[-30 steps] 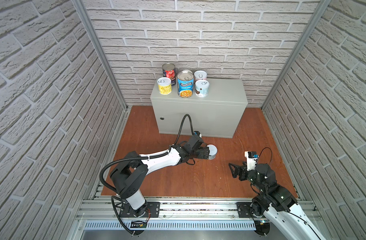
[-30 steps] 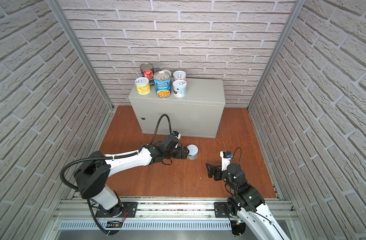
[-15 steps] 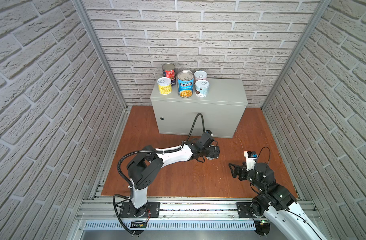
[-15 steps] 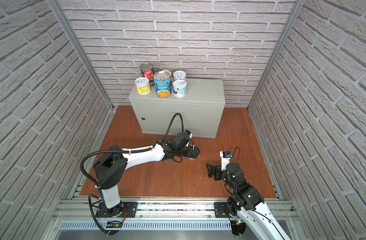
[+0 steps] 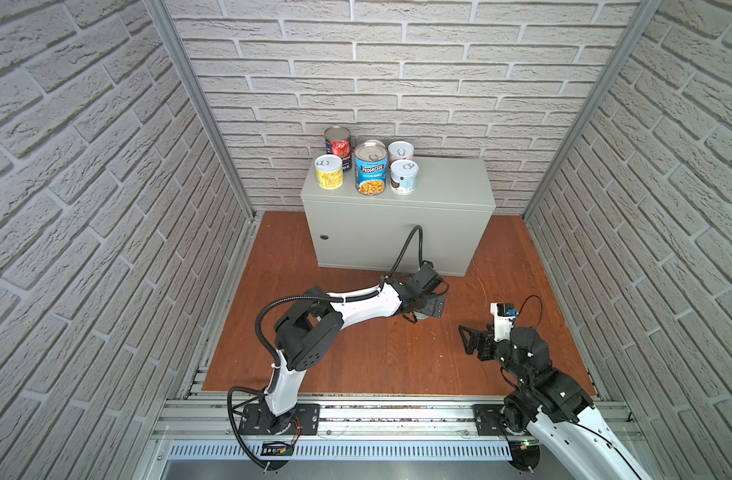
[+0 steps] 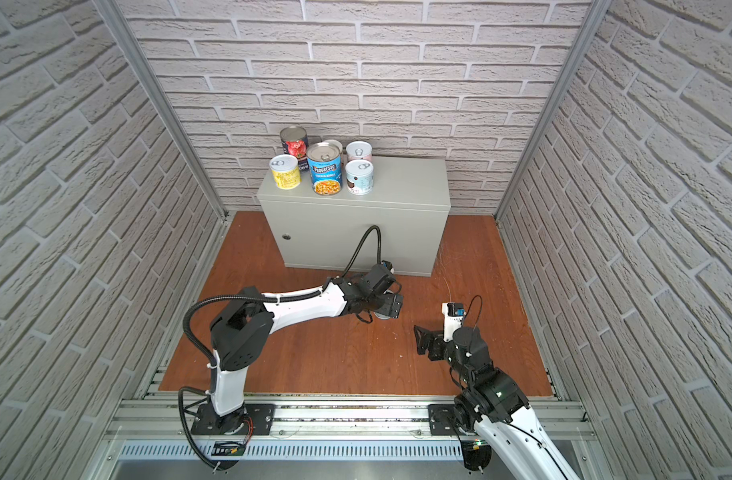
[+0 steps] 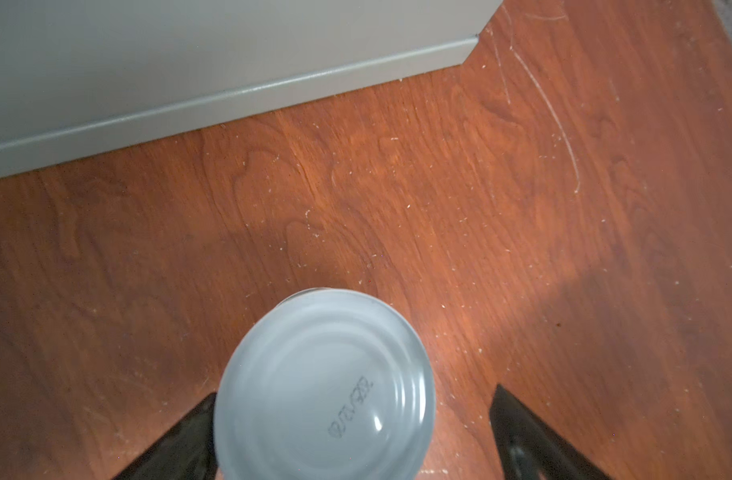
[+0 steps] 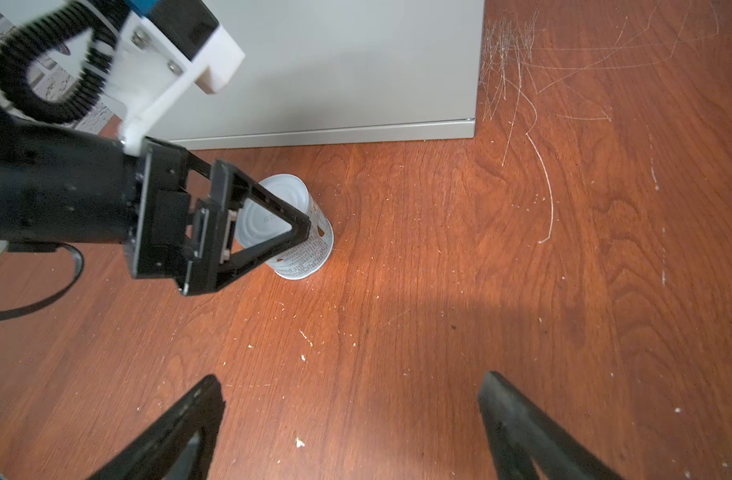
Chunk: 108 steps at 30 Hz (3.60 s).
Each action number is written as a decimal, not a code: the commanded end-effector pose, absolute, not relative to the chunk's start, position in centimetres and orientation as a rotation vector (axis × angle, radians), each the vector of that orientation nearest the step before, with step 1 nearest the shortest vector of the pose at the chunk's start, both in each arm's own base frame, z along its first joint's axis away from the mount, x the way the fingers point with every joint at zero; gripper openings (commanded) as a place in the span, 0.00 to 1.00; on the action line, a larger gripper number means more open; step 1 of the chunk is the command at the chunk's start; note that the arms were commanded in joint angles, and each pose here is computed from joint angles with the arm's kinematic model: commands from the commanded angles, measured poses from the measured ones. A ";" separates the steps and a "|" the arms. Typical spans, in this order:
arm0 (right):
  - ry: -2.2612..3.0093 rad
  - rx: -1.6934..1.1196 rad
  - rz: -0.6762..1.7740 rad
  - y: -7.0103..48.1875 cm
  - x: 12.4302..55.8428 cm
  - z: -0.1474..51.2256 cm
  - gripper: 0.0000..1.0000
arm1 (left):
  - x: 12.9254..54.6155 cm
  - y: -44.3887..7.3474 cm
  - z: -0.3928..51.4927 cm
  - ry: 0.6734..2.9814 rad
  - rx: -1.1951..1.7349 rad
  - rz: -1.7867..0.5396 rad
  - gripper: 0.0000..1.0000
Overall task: Place and organize the canned foods onto the counter
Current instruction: 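Lower the left gripper over the second white can and close on it, then lift the white can with the left gripper while the right gripper approaches, then close the right gripper around the white can held by the left gripper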
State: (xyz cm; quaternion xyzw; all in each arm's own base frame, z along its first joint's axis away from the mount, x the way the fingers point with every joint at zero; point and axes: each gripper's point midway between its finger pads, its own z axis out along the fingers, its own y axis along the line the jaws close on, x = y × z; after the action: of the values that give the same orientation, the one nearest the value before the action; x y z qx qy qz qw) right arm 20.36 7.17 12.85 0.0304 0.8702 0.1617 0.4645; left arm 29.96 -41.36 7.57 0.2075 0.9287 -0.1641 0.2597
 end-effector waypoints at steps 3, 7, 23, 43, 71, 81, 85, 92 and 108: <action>2.112 0.107 0.393 6.9 20.7 12.9 0.97 | 30.6 -40.9 7.3 2.506 0.607 -0.338 0.98; 2.116 0.123 0.378 6.6 20.7 12.8 0.97 | 30.7 -40.9 7.2 2.494 0.613 -0.337 0.98; 2.160 0.098 0.371 7.2 21.3 12.2 0.96 | 30.0 -41.1 9.2 2.456 0.590 -0.453 0.67; 2.107 0.016 0.467 8.5 20.7 13.1 0.96 | 28.6 -36.4 14.9 2.430 0.514 -0.568 0.63; 2.016 -0.267 0.685 18.2 22.4 16.6 0.91 | 28.5 -26.9 17.1 2.402 0.327 -0.546 0.61; 2.001 -0.511 0.690 27.0 22.7 17.1 0.91 | 27.6 -24.8 19.2 2.371 0.291 -0.547 0.61; 1.969 -0.589 0.724 29.7 22.7 17.3 0.91 | 26.9 -24.4 19.5 2.382 0.278 -0.572 0.61; 1.906 -0.675 0.788 32.6 22.8 17.3 0.91 | 25.5 -24.0 19.5 2.399 0.256 -0.625 0.61; 1.776 -0.692 0.791 34.5 24.0 18.6 0.91 | 22.2 -24.9 21.8 2.468 0.359 -0.787 0.61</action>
State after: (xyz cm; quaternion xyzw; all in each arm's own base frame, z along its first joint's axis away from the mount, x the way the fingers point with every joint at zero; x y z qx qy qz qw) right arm 23.59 33.33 16.00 -0.2809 0.7690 0.3163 0.4793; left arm 22.09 -23.79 18.03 0.1244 0.9338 -0.2423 0.2319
